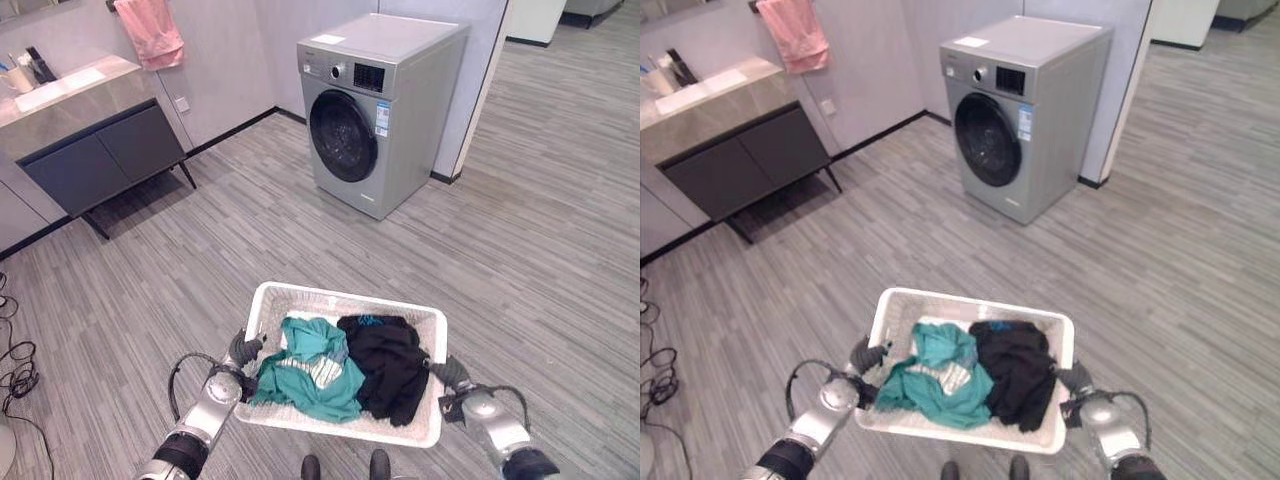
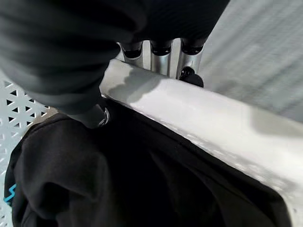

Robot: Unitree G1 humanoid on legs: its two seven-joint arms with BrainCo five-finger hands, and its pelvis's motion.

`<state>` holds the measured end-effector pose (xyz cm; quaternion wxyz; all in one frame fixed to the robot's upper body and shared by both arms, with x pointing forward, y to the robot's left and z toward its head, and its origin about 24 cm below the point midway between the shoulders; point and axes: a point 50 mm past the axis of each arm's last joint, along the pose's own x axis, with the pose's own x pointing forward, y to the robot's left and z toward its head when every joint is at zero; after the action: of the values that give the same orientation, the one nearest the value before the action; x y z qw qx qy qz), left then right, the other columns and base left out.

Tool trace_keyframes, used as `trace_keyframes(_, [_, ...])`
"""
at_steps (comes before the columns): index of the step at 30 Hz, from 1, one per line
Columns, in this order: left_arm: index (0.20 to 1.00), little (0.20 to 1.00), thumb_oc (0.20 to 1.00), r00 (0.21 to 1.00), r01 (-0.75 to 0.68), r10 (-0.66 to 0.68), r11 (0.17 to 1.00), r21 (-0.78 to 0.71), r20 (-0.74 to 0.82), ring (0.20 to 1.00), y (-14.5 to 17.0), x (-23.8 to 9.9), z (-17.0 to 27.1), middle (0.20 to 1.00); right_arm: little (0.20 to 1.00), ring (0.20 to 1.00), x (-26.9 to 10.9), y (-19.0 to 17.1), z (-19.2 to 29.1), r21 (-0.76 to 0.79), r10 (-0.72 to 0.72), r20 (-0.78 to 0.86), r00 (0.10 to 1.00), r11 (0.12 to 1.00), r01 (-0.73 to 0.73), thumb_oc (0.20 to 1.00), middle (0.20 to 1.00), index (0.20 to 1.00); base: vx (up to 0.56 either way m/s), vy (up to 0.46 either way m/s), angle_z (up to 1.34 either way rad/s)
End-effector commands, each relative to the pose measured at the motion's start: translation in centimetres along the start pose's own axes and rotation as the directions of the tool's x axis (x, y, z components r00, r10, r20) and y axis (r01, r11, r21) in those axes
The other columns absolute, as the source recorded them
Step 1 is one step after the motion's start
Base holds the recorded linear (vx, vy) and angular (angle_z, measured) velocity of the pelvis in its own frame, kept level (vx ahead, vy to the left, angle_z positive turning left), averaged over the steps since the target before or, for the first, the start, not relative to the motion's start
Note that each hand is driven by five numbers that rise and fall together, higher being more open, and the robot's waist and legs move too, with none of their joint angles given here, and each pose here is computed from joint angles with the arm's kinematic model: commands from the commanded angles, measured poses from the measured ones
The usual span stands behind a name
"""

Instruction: Grab the laundry basket,head to the washer,open it,put in the laundry and shut it.

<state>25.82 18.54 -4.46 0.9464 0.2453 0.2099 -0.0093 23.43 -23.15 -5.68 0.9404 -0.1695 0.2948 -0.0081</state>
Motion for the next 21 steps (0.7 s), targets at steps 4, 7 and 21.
trace_keyframes(4, [0.2,0.2,0.2,0.975,-0.129,0.121,0.991,0.031,0.188,0.2,4.5,1.8,4.8,0.2,0.2,0.2,0.5,-0.5,8.1,0.05,0.008,0.326,0.945,0.998,-0.026,0.2,0.2,0.2,0.0,0.024,-0.01])
trace_keyframes(7, [0.2,0.2,0.2,0.957,-0.168,0.155,0.985,0.034,0.246,0.2,6.0,2.1,6.7,0.2,0.2,0.2,0.2,-1.9,10.5,0.022,-0.013,0.395,0.919,1.0,0.005,0.2,0.2,0.2,-0.04,0.075,-0.05])
trace_keyframes(21, [0.2,0.2,0.2,0.898,-0.257,0.226,0.966,0.034,0.378,0.2,10.0,3.2,13.0,0.2,0.2,0.2,1.3,-7.2,16.1,-0.019,-0.134,0.436,0.89,0.987,0.158,0.2,0.2,0.2,0.11,0.195,-0.02])
